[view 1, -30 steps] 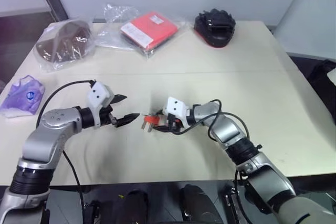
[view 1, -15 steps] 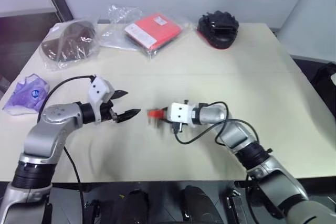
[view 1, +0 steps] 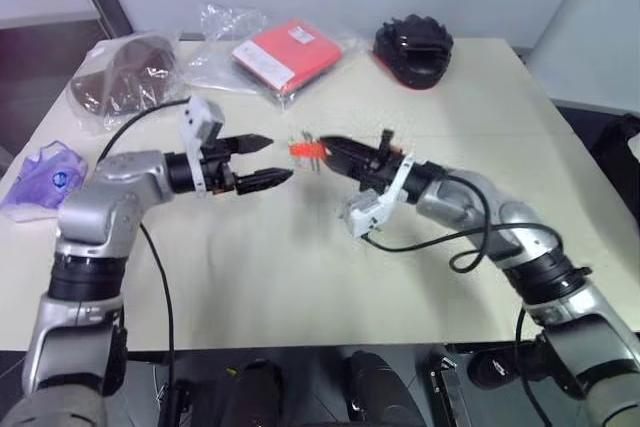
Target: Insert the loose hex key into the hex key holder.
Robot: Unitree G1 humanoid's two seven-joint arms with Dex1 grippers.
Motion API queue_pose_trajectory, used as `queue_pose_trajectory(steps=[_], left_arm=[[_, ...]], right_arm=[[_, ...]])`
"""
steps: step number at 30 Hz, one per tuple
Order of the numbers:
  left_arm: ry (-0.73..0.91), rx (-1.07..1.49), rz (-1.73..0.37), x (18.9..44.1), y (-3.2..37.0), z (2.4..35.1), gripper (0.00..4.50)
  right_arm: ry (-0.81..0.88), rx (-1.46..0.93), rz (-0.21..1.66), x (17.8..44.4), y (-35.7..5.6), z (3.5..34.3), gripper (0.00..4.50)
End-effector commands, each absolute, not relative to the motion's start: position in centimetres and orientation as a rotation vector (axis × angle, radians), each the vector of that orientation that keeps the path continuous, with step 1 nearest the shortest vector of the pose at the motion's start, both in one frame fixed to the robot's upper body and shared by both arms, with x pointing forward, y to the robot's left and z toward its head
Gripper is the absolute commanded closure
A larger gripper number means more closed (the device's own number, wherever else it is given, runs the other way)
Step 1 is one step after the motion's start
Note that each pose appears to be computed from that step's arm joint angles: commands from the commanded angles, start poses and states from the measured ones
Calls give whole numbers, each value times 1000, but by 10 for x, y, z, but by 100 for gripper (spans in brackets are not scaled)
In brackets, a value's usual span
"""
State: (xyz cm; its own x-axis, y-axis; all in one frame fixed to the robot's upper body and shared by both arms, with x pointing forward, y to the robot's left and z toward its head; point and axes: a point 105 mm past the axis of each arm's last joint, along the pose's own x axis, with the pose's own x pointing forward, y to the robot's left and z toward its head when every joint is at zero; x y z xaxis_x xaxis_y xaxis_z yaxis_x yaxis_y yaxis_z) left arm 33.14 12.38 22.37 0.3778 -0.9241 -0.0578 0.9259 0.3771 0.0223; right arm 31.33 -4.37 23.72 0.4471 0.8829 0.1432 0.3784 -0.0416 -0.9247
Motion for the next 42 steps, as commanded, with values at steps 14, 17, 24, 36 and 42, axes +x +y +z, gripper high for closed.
queue_pose_trajectory(steps=[14,17,24,36,42], left_arm=[[-48,26,-1325,327,99,240,0],[-90,37,-1318,326,99,243,0],[-204,128,-1292,323,101,240,0],[-222,91,-1272,323,104,237,25],[-236,58,-1270,323,102,241,266]], right_arm=[[-1218,-1649,618,301,-40,242,351],[-1184,-1627,641,303,-42,241,351],[-1151,-1574,662,306,-47,244,351],[-1155,-1557,677,306,-49,252,351],[-1133,-1559,692,308,-51,250,351]])
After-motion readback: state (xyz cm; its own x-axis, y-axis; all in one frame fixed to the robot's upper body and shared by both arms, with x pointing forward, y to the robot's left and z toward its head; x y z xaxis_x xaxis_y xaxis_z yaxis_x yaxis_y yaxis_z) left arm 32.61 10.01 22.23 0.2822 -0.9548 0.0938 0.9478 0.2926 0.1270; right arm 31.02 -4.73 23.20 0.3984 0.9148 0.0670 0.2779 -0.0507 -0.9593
